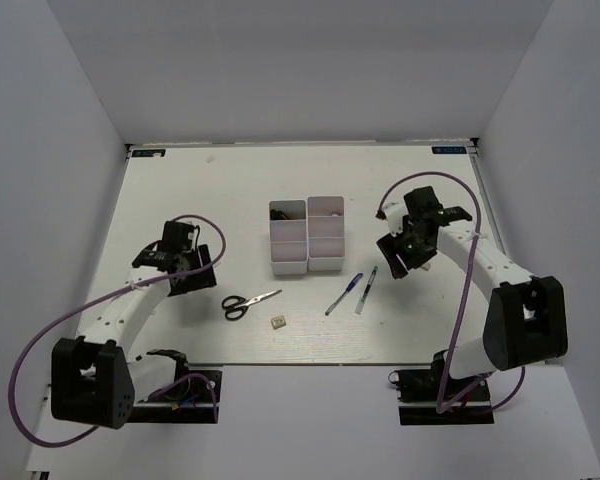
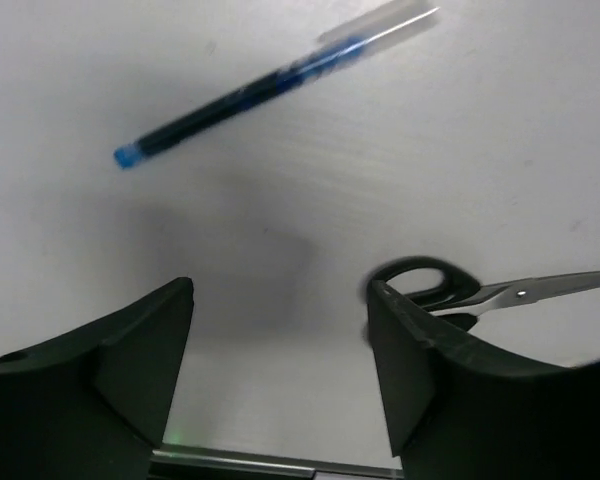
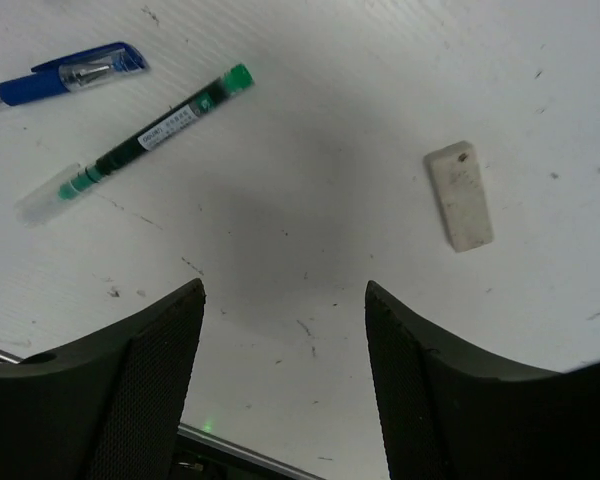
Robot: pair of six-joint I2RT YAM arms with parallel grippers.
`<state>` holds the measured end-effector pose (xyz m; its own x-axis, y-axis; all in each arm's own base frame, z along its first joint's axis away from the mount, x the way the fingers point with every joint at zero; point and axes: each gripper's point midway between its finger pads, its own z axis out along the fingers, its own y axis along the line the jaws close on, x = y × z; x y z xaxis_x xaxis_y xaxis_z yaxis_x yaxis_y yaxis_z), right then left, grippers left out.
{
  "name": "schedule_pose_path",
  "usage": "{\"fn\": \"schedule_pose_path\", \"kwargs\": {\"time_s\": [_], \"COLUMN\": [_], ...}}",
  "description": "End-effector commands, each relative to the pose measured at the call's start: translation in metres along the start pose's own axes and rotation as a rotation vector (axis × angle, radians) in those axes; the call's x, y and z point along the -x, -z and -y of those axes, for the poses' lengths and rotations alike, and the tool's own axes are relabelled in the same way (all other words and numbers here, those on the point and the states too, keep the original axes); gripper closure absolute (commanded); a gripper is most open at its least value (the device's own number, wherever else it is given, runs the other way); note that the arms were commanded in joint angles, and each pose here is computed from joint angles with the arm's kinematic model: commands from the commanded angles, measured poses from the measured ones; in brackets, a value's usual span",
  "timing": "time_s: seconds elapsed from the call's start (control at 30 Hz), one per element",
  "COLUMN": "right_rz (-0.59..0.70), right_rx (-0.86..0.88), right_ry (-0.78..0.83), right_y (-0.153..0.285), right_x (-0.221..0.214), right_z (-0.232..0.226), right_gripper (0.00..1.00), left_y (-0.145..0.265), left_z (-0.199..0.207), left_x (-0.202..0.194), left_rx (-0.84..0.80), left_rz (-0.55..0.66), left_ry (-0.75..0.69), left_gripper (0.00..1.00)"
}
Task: Sort the stationery into containers
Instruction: Pick up the pen from the center of the board.
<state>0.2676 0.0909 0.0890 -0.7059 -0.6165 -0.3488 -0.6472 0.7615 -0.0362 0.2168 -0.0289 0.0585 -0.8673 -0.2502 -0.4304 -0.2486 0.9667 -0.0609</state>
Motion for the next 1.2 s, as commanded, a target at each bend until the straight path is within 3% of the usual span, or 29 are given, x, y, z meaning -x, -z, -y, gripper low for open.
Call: {"fn": "schedule_pose_path", "kwargs": {"time_s": [0.0,0.07,0.1,0.13,0.23,0.4,0.63,0.8,0.9,1.0,1.1,1.17], "right_rz": [0.155,0.160,0.172,0.179,0.203,0.232,0.291,0.310,0.322,0.338,0.356,0.364], "right_rx": [0.094,0.114,0.151,0.154,0.187,0.242,0.282,0.305,0.319,0.341,0.354,0.358], "right_ry": [-0.085,-0.123,-0.129,-0.152,-0.189,-0.238,-0.310,-0.364,-0.385,-0.405,-0.412,-0.416], "right_y": [0.009,0.009,0.009,0.010,0.011,0.011,0.018,0.020,0.022,0.025,0.030,0.032], "right_x": [0.016,0.011,0.010,0.007,0.002,-0.004,-0.003,-0.008,-0.008,-0.009,-0.008,-0.008], "right_z": [-0.005,-0.003,-0.010,-0.006,-0.007,-0.010,-0.005,-0.001,0.001,0.001,0.000,0.001], "right_gripper": [0.32,0.32,0.32,0.32,0.32,0.32,0.32,0.32,0.32,0.32,0.32,0.32], "left_y": [0.004,-0.002,-0.005,-0.011,-0.017,-0.034,-0.056,-0.071,-0.079,-0.084,-0.088,-0.089], "left_z": [0.027,0.027,0.025,0.028,0.021,0.018,0.017,0.014,0.011,0.002,-0.005,-0.007], "left_x": [0.049,0.063,0.065,0.073,0.072,0.072,0.062,0.051,0.046,0.039,0.032,0.029], "left_rx": [-0.118,-0.102,-0.096,-0.087,-0.062,-0.046,-0.043,-0.035,-0.016,0.027,0.054,0.061], "left_rz": [0.119,0.119,0.111,0.082,-0.002,0.009,-0.060,-0.093,-0.105,-0.135,-0.157,-0.160], "left_ry": [-0.137,-0.232,-0.289,-0.350,-0.496,-0.558,-0.630,-0.648,-0.644,-0.650,-0.651,-0.641], "left_gripper": [0.23,0.38,0.58,0.61,0.55,0.38,0.37,0.43,0.52,0.69,0.72,0.81]}}
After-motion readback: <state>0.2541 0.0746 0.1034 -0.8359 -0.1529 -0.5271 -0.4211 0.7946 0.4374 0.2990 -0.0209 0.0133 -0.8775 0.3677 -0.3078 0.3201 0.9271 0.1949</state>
